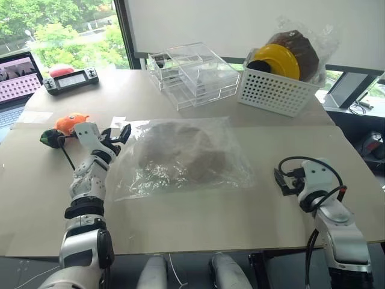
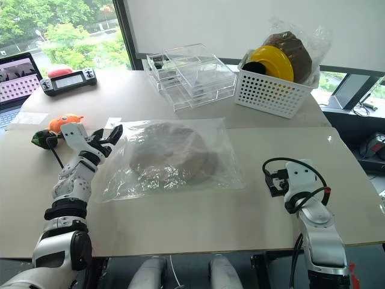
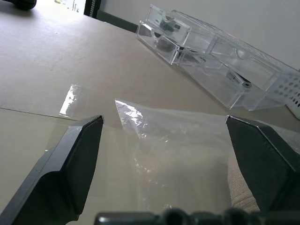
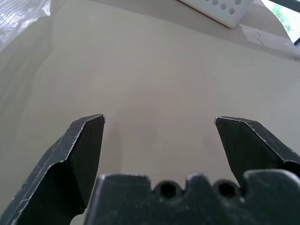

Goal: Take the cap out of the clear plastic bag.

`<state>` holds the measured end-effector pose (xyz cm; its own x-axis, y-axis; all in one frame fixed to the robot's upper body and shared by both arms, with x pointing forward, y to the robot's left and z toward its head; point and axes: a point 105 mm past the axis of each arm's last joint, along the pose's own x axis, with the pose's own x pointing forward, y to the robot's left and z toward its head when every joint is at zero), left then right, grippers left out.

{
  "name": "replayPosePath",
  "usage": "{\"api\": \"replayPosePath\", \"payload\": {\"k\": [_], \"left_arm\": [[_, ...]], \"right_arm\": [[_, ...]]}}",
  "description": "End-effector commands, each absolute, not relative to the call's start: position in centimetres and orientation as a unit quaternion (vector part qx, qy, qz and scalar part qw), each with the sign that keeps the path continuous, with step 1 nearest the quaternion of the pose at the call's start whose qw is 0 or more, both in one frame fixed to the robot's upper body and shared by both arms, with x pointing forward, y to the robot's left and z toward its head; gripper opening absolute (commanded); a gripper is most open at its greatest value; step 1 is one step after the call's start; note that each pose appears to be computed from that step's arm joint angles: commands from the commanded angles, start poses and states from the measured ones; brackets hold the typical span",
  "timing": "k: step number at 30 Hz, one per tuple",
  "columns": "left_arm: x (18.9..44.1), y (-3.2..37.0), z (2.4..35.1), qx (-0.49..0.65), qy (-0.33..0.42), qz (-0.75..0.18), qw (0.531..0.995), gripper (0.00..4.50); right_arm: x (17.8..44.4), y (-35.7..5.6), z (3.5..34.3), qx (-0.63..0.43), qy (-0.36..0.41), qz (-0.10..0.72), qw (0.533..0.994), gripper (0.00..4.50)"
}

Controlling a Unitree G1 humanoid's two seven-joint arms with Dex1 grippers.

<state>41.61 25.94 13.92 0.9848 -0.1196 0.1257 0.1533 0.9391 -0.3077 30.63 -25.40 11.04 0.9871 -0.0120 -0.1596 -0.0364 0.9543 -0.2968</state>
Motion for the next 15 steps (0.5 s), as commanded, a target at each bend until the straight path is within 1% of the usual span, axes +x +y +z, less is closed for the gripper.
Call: {"api": "replayPosePath", "payload": {"k": [1,5,7,9,11,12,15], "left_arm": [[41.6,26.1,15.3,-0.153,-0.077,-0.069,0.983,4.50],[41.8,25.8,15.9,-0.135,-0.083,-0.075,0.985,4.50],[41.8,25.9,17.0,-0.120,-0.092,-0.087,0.985,4.50],[41.8,25.7,19.6,-0.099,-0.113,-0.125,0.981,4.50],[41.6,24.0,22.5,-0.045,-0.130,-0.203,0.969,4.50],[41.1,22.4,23.4,-0.011,-0.129,-0.257,0.958,4.50],[39.7,19.4,24.2,0.036,-0.114,-0.357,0.926,4.50]], "right_arm": [[30.8,-26.0,12.5,-0.154,0.050,-0.007,0.987,4.47],[31.0,-26.4,13.0,-0.152,0.046,-0.012,0.987,4.47],[31.1,-26.2,13.8,-0.155,0.036,0.000,0.987,4.47],[31.2,-25.6,15.1,-0.159,0.023,0.031,0.987,4.47],[31.1,-23.5,16.8,-0.147,0.007,0.114,0.982,4.47],[30.8,-22.1,17.4,-0.144,0.004,0.168,0.975,4.47],[30.0,-19.9,18.2,-0.142,0.006,0.255,0.957,4.47]]}}
